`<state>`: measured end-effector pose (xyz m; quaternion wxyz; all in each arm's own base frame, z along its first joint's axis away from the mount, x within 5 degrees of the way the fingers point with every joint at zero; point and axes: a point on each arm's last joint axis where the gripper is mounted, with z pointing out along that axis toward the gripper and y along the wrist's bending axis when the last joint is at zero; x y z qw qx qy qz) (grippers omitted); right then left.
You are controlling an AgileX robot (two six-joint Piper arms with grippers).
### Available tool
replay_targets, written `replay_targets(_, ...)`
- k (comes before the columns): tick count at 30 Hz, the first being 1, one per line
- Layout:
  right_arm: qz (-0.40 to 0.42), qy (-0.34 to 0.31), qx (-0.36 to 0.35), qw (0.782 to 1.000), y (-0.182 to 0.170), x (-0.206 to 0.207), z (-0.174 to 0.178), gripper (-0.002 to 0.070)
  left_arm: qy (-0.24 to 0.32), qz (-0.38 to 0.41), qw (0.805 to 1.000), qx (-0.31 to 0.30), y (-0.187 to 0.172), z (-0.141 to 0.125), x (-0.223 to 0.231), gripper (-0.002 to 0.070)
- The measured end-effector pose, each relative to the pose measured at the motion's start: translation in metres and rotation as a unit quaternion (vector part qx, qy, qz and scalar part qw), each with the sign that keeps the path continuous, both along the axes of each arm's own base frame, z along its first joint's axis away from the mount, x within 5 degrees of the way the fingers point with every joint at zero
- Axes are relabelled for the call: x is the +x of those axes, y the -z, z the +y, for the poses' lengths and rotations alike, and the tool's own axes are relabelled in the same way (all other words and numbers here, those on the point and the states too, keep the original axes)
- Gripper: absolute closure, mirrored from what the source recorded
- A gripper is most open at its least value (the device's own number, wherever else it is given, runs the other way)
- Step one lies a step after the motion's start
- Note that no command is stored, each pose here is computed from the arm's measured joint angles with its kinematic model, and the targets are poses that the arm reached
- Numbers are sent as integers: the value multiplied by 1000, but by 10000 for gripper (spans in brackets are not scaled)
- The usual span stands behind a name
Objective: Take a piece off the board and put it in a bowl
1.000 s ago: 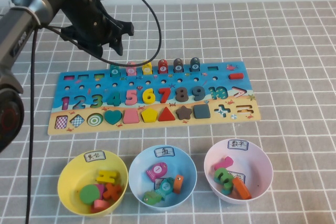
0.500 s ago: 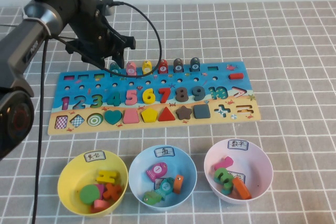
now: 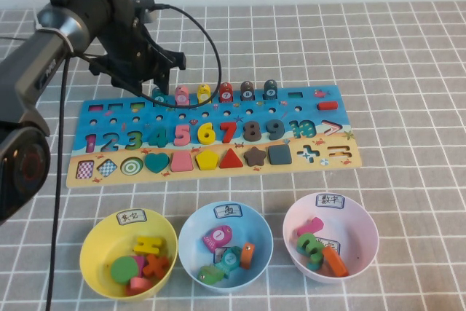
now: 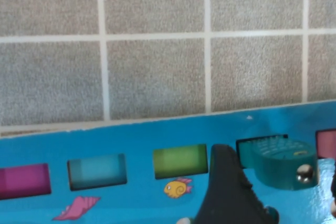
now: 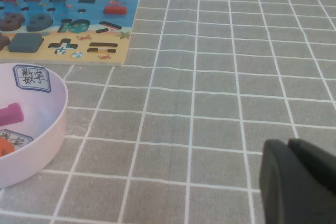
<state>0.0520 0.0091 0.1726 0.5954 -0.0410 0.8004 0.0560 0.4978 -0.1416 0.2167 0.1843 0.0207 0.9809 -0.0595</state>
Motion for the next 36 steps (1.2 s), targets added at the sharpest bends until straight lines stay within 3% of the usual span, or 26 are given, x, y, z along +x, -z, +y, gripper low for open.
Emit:
replay_targets(23, 0, 0, 0, 1000, 0, 0, 0, 694, -5, 14, 1000, -4, 24, -3, 6, 316)
replay_targets(36, 0, 0, 0, 1000, 0, 0, 0, 694, -6, 16, 1000, -16, 24, -5, 5, 405)
